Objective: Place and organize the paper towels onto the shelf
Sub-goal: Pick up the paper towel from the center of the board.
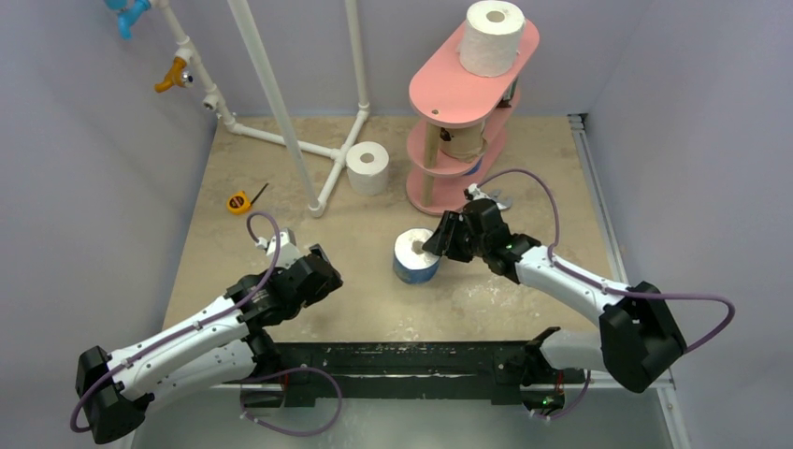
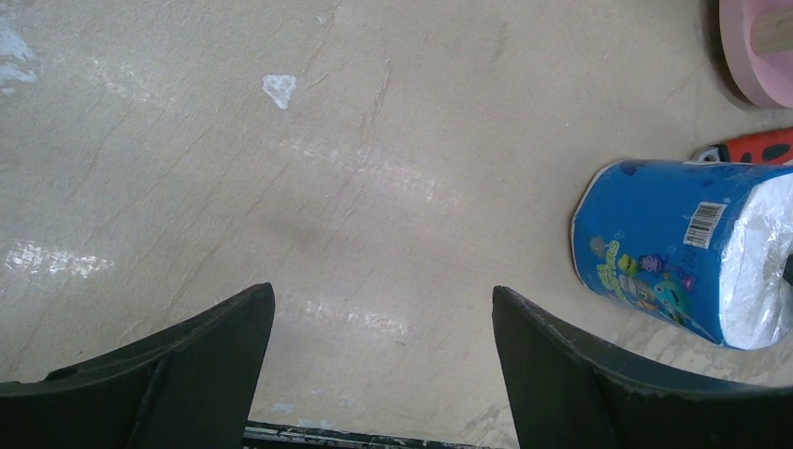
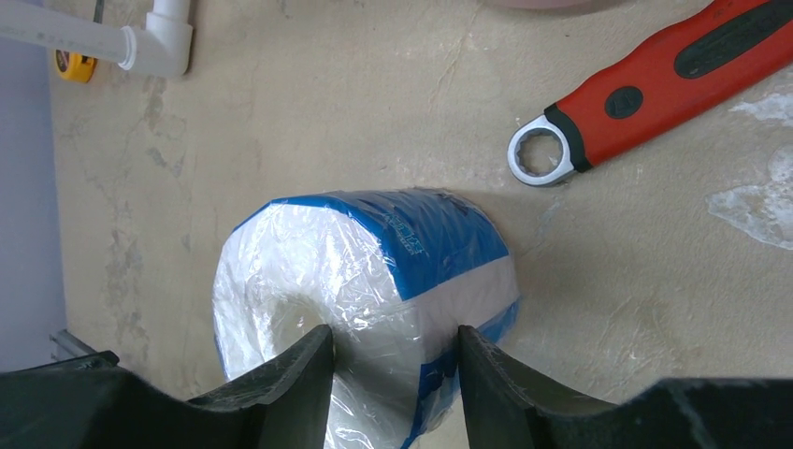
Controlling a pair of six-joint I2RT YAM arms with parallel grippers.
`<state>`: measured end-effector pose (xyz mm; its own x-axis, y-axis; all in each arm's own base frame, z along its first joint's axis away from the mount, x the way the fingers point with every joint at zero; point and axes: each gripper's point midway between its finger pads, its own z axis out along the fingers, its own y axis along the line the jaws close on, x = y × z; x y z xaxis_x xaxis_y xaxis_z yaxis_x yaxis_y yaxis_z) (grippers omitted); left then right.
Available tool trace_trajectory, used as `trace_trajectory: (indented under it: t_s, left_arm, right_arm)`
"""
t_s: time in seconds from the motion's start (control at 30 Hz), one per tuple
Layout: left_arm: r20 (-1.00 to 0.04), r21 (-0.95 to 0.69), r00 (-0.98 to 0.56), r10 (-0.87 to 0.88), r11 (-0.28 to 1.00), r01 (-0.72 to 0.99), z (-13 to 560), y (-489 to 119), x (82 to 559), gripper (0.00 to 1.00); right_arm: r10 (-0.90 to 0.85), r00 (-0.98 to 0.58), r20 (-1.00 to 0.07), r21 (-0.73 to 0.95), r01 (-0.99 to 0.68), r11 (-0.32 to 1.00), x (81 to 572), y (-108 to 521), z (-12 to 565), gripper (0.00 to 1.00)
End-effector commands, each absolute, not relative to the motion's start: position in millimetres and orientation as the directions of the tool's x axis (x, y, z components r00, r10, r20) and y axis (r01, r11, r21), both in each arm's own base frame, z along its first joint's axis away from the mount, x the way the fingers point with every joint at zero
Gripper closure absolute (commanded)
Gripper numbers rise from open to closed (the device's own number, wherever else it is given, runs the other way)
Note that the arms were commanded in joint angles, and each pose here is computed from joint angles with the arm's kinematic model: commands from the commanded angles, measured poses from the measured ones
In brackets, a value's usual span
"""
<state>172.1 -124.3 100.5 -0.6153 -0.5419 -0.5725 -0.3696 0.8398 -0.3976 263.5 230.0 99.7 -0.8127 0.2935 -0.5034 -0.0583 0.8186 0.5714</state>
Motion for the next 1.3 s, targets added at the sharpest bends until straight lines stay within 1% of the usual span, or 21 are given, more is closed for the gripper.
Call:
trace_trajectory:
  t_s: [0.0,0.23,0.57,0.97,1.27]
  left_arm:
    - [-0.575,-0.409,-0.607,-0.549,0.835,-0.367,100,-126,175,0.15]
    - [-0.574,-0.41,-0.607,-0.549,0.835,-0.368,100,-124,173,0.15]
    - [-0.572,-0.418,-0.602,-0.556,0.83,-0.369,100,-121,171,0.15]
    - [-0.581,-0.42,-0.608,-0.542,0.839,-0.346,101,-119,169,0.15]
    - [-0.576,-0.424,-0.621,-0.532,0.843,-0.329,102,-121,167,0.15]
  right_arm:
    - [0.299,-0.767,-0.568,0.551,-0.084,0.83,273,226,126,0.71]
    - [0.313,-0.755,-0.576,0.568,-0.095,0.818,270,225,145,0.73]
    - [0.351,-0.7,-0.621,0.566,-0.091,0.819,277,210,181,0.75]
    - [0.526,-0.588,-0.615,0.595,0.092,0.798,323,134,195,0.75]
    - [0.709,-0.444,-0.548,0.697,0.227,0.68,353,113,208,0.75]
